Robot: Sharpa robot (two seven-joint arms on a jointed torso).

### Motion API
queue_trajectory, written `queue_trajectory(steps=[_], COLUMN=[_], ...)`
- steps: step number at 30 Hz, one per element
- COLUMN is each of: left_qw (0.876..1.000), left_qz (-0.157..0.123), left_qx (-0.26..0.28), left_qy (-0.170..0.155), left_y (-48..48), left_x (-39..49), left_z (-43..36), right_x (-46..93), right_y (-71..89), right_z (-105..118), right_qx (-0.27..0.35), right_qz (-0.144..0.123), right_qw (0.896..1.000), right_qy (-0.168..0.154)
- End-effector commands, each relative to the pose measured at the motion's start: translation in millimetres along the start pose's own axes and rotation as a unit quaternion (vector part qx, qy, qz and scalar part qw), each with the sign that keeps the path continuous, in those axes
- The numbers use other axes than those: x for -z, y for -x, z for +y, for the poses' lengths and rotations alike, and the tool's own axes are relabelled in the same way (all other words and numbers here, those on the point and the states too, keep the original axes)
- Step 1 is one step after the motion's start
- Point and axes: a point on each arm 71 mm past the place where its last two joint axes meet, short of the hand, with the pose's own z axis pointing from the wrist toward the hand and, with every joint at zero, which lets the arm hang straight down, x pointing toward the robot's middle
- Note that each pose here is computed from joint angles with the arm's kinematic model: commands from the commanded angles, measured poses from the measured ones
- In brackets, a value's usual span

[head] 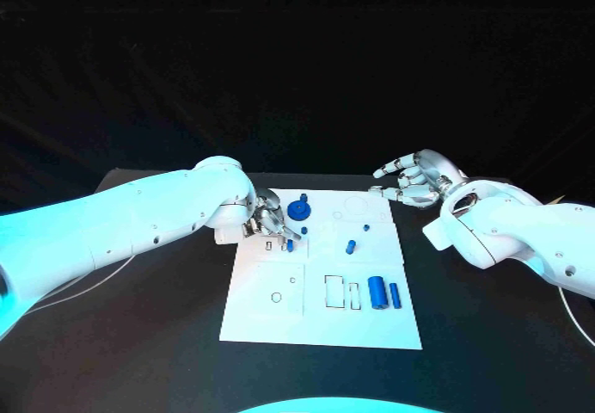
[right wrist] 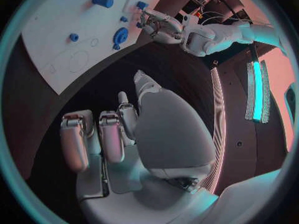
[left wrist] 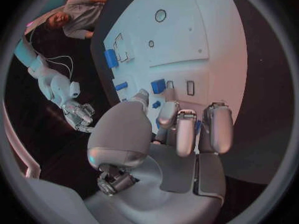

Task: Assemble the parts on the task board

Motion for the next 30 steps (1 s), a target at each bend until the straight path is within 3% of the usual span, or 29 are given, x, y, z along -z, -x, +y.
queue_trajectory(steps=[1, 30], left_qw=[1.000, 1.000], left_qz=[0.013, 0.022], left_qx=[0.001, 0.003], left_qy=[-0.005, -0.005], left_y=[-2.3, -4.6], left_x=[-0.3, -2.7], left_z=[-2.3, -3.5], right_x=[-0.2, -1.4], right_y=[-1.3, -3.0], right_z=[0.8, 1.3], right_qx=[0.006, 0.006], right_qz=[0.008, 0.012], right_qw=[1.000, 1.000], right_qy=[0.004, 0.005])
